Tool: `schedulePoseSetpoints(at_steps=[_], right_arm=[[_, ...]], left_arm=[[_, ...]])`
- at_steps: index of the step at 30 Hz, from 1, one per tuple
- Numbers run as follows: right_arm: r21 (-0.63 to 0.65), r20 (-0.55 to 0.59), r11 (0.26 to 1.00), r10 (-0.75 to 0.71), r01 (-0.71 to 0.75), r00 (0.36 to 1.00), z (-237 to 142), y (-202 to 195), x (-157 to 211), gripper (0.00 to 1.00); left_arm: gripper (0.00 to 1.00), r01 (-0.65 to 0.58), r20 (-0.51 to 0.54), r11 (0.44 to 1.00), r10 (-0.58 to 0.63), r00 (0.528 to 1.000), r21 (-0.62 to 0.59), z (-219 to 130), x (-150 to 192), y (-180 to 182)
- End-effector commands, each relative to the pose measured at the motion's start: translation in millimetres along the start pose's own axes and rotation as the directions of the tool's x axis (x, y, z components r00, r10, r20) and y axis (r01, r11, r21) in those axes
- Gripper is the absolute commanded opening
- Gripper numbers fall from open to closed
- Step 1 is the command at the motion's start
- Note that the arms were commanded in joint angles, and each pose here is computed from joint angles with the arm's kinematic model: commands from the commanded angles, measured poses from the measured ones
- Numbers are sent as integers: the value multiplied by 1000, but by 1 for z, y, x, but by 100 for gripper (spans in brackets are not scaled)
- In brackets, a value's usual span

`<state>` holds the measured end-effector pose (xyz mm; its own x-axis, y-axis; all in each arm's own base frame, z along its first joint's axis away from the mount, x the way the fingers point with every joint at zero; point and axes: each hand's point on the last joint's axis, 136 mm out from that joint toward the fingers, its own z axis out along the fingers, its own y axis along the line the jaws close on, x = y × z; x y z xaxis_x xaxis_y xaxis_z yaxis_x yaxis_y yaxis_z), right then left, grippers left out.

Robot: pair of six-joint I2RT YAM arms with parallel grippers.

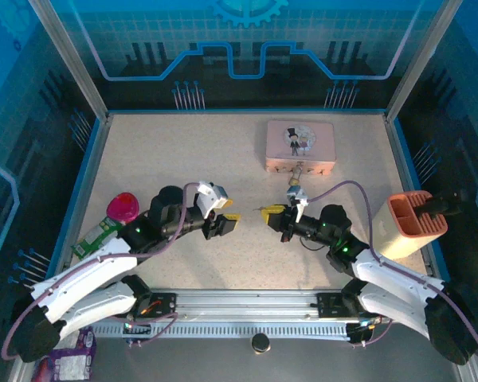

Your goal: Unlock the padlock with the key

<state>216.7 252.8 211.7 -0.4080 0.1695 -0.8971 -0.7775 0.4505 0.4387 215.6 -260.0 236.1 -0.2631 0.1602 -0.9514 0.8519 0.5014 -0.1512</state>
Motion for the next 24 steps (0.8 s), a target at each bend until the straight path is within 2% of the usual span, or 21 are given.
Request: schedulePoseSetpoints(at_steps=[1,7,11,15,24], right_arm=[[-82,197,994,87,-72,977,0,21,-41,0],[-179,226,981,108,-68,968,6,46,-50,0],[-171,204,983,96,-62,974,6,49,-49,0],[-168,196,984,91,-58,976,5,52,-49,0],[-172,205,983,98,-63,974,8,56,-53,0]], left_arm=[[55,91,216,986,-121,969,142,-4,-41,-17],[51,159,218,957,-214,952,244,5,-41,-17],[51,180,235,933,-259,937,310,2,-50,-14],[44,170,211,911,-263,941,376,3,-52,-23],[38,173,195,900,-269,943,401,4,-51,-27]])
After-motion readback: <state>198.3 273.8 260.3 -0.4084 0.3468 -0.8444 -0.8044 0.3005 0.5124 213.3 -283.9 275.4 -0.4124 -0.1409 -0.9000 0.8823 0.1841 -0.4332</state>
